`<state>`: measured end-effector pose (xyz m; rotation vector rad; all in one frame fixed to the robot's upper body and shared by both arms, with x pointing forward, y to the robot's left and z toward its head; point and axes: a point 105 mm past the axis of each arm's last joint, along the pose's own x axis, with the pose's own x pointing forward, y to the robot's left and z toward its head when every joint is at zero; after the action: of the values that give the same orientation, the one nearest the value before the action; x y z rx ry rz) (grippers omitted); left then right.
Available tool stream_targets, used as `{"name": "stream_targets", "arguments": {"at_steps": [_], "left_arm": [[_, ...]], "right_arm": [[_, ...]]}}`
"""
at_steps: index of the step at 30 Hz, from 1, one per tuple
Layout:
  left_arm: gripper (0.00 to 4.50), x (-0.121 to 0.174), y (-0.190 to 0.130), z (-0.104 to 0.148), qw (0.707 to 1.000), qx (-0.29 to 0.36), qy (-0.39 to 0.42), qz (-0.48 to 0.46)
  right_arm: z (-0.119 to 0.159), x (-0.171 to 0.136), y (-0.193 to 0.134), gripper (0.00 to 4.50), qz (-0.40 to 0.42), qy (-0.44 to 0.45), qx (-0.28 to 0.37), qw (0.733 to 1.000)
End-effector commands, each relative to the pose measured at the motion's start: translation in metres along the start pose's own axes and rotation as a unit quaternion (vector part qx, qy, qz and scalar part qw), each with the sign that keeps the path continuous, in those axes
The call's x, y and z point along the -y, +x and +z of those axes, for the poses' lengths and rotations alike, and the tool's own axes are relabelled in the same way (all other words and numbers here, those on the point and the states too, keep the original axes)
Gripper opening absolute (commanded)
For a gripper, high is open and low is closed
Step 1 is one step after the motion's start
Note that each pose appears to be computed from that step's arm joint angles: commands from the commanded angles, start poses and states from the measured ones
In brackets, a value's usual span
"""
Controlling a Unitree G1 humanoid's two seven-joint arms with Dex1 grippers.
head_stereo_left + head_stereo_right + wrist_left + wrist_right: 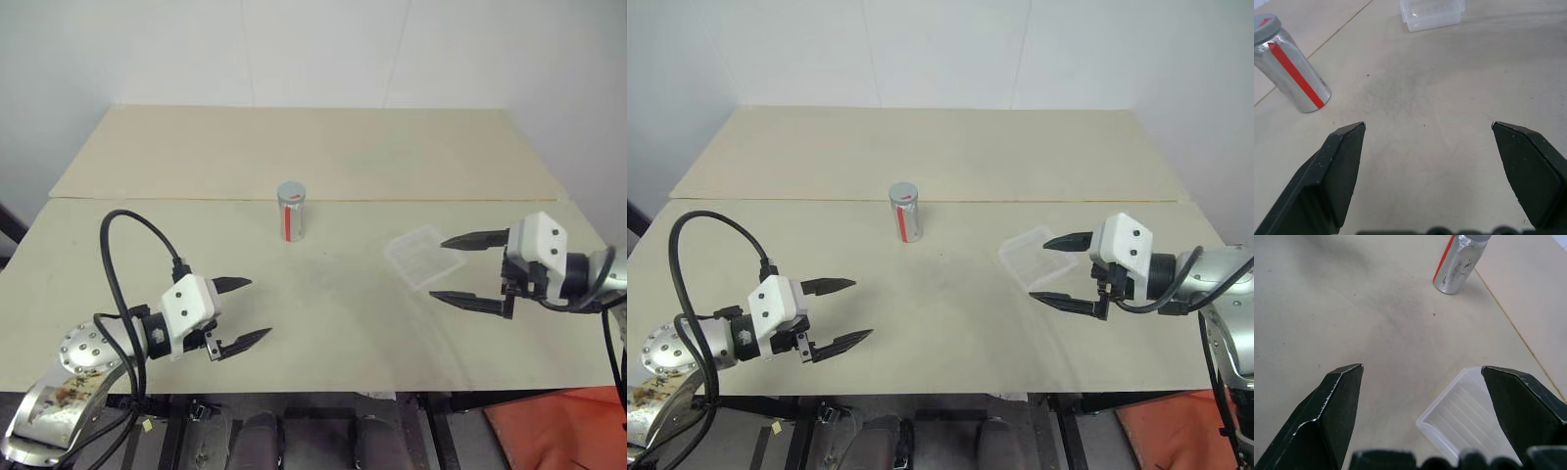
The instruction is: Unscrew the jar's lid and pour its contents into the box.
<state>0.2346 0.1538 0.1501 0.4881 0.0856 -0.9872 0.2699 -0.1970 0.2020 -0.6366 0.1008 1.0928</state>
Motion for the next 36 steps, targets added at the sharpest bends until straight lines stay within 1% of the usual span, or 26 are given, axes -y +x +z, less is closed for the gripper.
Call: {"name": "stream_targets", "arguments": {"at_steps": [1, 11, 14, 16, 18, 19, 22, 26, 31, 36], "left_arm": [[4.48, -0.002, -0.004, 0.011, 1.000, 0.011, 0.019, 0.013], [4.48, -0.005, -0.010, 0.012, 0.999, 0.013, 0.017, 0.038], [4.48, -0.014, -0.009, 0.013, 0.997, 0.031, 0.011, 0.073], [4.48, -0.039, 0.002, 0.011, 0.982, 0.068, -0.001, 0.177], [4.48, -0.056, 0.014, 0.009, 0.958, 0.114, -0.045, 0.261], [4.48, -0.058, 0.019, 0.007, 0.951, 0.122, -0.056, 0.279], [4.48, -0.063, 0.034, -0.003, 0.939, 0.118, -0.060, 0.316], [4.48, -0.071, 0.054, -0.014, 0.924, 0.111, -0.089, 0.354], [4.48, -0.073, 0.076, -0.011, 0.925, 0.133, -0.099, 0.343], [4.48, -0.077, 0.098, -0.013, 0.925, 0.135, -0.102, 0.339]], "right_arm": [[0.007, 0.003, -0.001, 4.50, 0.001, -0.016, 0.009, 1.000], [0.005, 0.007, 0.000, 4.50, 0.001, -0.019, 0.009, 1.000], [0.010, 0.015, 0.002, 4.50, -0.027, -0.020, 0.024, 0.999], [0.014, 0.024, 0.006, 4.50, -0.056, -0.017, 0.036, 0.998], [0.016, 0.027, 0.011, 4.50, -0.067, -0.018, 0.041, 0.997], [0.016, 0.027, 0.012, 4.50, -0.067, -0.017, 0.042, 0.997], [0.018, 0.027, 0.015, 4.50, -0.074, -0.017, 0.045, 0.996], [0.017, 0.024, 0.016, 4.50, -0.079, -0.017, 0.042, 0.996], [0.018, 0.023, 0.016, 4.50, -0.091, -0.015, 0.040, 0.995], [0.019, 0.023, 0.018, 4.50, -0.103, -0.016, 0.040, 0.994]]}}
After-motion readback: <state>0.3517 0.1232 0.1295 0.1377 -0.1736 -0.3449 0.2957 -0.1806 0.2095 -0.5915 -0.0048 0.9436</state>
